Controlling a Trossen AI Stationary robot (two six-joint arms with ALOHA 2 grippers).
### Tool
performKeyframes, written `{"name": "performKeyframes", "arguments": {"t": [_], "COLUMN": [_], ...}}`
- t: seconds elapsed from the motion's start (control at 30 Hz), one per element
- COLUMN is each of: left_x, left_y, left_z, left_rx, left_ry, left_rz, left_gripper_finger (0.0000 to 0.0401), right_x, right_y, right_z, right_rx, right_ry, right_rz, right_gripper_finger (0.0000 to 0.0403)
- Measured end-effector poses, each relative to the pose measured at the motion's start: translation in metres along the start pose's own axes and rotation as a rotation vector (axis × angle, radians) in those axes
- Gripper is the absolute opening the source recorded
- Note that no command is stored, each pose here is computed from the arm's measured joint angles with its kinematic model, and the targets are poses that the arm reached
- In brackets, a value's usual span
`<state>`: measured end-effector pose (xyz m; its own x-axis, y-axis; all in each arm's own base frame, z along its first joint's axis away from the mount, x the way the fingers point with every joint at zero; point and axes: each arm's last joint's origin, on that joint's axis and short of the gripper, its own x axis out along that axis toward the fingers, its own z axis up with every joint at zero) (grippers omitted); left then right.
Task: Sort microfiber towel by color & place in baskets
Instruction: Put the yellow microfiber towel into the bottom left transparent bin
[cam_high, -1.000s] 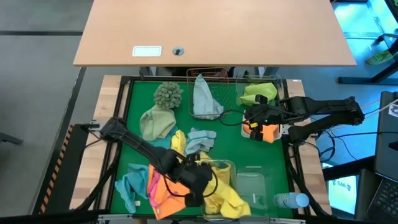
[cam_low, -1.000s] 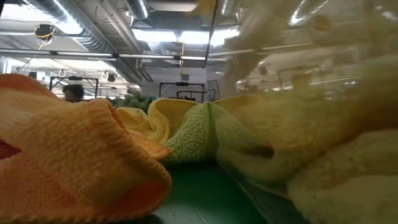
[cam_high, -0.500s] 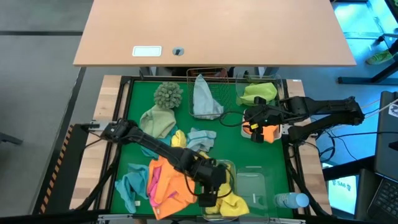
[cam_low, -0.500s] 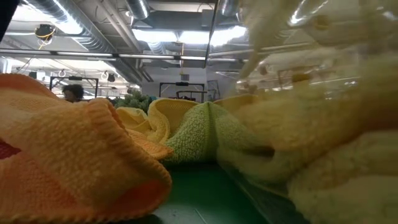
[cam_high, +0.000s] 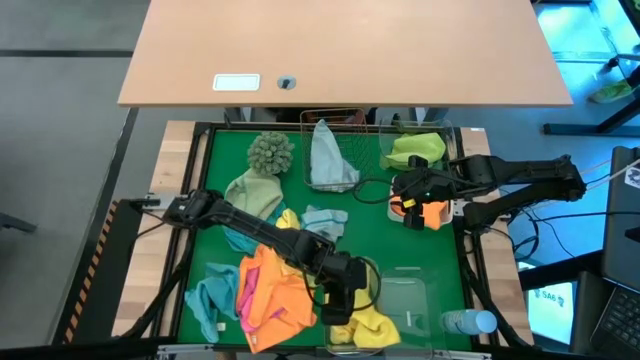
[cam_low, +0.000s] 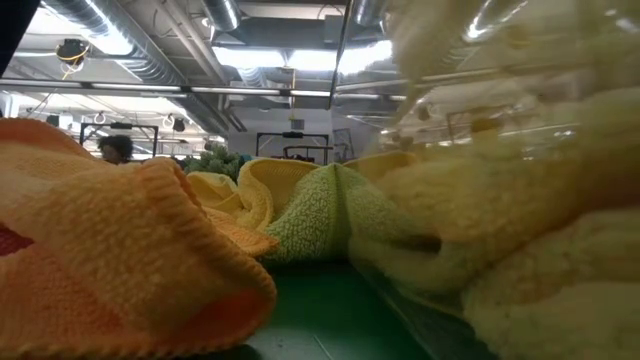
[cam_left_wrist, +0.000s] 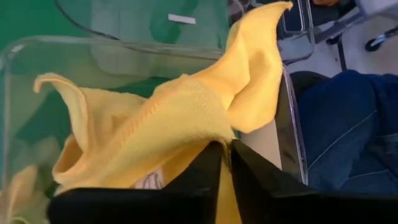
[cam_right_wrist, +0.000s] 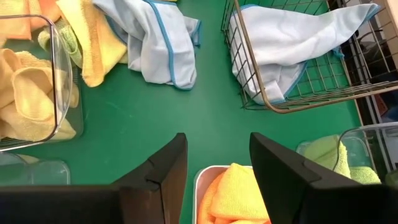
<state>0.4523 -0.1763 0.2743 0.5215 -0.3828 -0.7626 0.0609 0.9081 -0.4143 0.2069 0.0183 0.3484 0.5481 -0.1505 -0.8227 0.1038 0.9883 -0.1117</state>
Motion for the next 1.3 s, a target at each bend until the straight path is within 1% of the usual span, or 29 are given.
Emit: {"name": "performKeyframes", "arguments": {"t": [0.17, 0.27, 0.37, 0.43, 0.5, 0.6, 0.67, 0.77, 0.9, 0.97, 1.13, 1.23, 1.3], "left_x": [0.000, 0.000, -0.002, -0.002, -0.006, -0.015, -0.023, -0.037, -0.059, -0.073, -0.103, -0.110, -0.111], "left_y": [-0.001, 0.001, 0.006, 0.008, 0.008, 0.005, 0.002, 0.000, -0.002, -0.003, -0.005, -0.005, -0.007], "left_z": [-0.001, -0.001, 0.001, 0.002, 0.003, 0.005, 0.006, 0.008, 0.007, 0.003, -0.007, -0.014, -0.018], "left_rx": [0.027, 0.022, 0.029, 0.027, 0.039, 0.093, 0.115, 0.122, 0.133, 0.140, 0.147, 0.156, 0.166], "left_ry": [0.002, 0.021, 0.058, 0.075, 0.074, 0.048, 0.023, -0.020, -0.035, -0.036, -0.029, -0.004, 0.021], "left_rz": [-0.005, -0.014, -0.075, -0.110, -0.119, -0.118, -0.105, -0.055, 0.020, 0.080, 0.260, 0.333, 0.364], "left_gripper_finger": [0.0097, 0.0120, 0.0127, 0.0127, 0.0128, 0.0128, 0.0128, 0.0128, 0.0128, 0.0128, 0.0128, 0.0128, 0.0128], "right_x": [0.000, 0.000, 0.000, -0.001, -0.003, -0.006, -0.008, -0.013, -0.016, -0.018, -0.015, -0.010, -0.006], "right_y": [0.000, 0.002, 0.004, 0.007, 0.014, 0.030, 0.042, 0.057, 0.075, 0.085, 0.118, 0.138, 0.152], "right_z": [0.000, 0.000, 0.001, 0.002, 0.004, 0.008, 0.007, 0.004, -0.001, -0.004, -0.011, -0.017, -0.022], "right_rx": [0.000, -0.001, -0.001, 0.001, -0.017, -0.068, -0.111, -0.167, -0.216, -0.230, -0.248, -0.285, -0.324], "right_ry": [0.001, 0.006, 0.006, -0.007, -0.027, -0.070, -0.082, -0.093, -0.093, -0.084, -0.042, -0.008, 0.027], "right_rz": [0.006, 0.054, 0.137, 0.220, 0.317, 0.429, 0.473, 0.498, 0.490, 0.491, 0.534, 0.563, 0.574], "right_gripper_finger": [0.0172, 0.0172, 0.0172, 0.0172, 0.0172, 0.0172, 0.0172, 0.0172, 0.0172, 0.0172, 0.0172, 0.0172, 0.0172]}}
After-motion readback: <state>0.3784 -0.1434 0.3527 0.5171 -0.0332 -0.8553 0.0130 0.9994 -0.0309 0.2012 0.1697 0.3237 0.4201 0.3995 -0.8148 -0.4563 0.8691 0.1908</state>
